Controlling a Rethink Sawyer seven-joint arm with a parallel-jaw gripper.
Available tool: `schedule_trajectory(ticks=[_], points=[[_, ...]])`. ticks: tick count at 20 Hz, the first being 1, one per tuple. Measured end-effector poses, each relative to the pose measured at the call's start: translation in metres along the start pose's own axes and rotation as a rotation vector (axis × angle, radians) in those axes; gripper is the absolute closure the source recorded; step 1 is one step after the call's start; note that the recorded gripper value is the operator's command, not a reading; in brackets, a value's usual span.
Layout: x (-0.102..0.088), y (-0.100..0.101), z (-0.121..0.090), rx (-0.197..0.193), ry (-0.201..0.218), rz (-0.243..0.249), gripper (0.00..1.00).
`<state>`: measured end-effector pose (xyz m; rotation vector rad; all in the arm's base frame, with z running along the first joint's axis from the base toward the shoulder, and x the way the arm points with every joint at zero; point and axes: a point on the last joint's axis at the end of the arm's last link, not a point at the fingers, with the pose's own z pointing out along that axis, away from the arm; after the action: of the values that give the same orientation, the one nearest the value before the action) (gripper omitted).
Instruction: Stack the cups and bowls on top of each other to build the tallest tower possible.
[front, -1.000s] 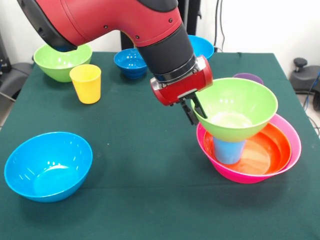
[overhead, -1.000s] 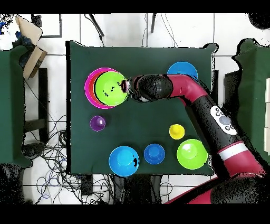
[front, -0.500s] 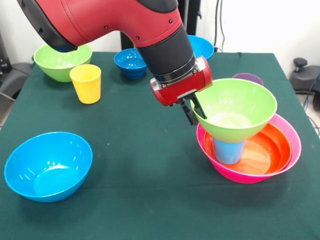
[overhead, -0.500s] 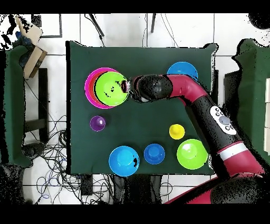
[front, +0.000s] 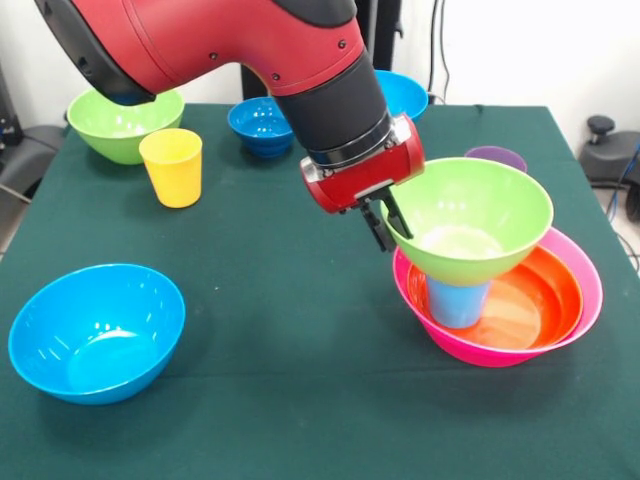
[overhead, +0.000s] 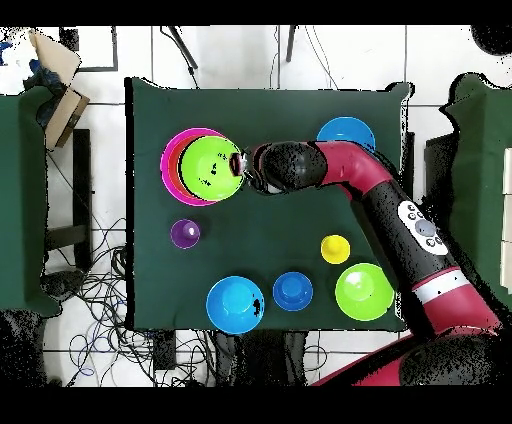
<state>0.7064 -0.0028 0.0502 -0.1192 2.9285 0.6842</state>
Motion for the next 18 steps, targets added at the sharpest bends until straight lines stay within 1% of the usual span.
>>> schedule_trajectory(ticks=[4, 8, 12, 16, 18], points=[[-0.002, -0.001, 0.002, -0.004, -0.002, 0.005, 1.00], [-0.010, -0.003, 0.005, -0.003, -0.015, 0.012, 1.00], [-0.014, -0.002, 0.006, -0.002, -0.020, 0.012, 1.00], [-0.018, 0.000, 0.006, 0.001, -0.015, 0.011, 1.00], [-0.019, 0.000, 0.006, 0.003, -0.005, 0.010, 1.00]])
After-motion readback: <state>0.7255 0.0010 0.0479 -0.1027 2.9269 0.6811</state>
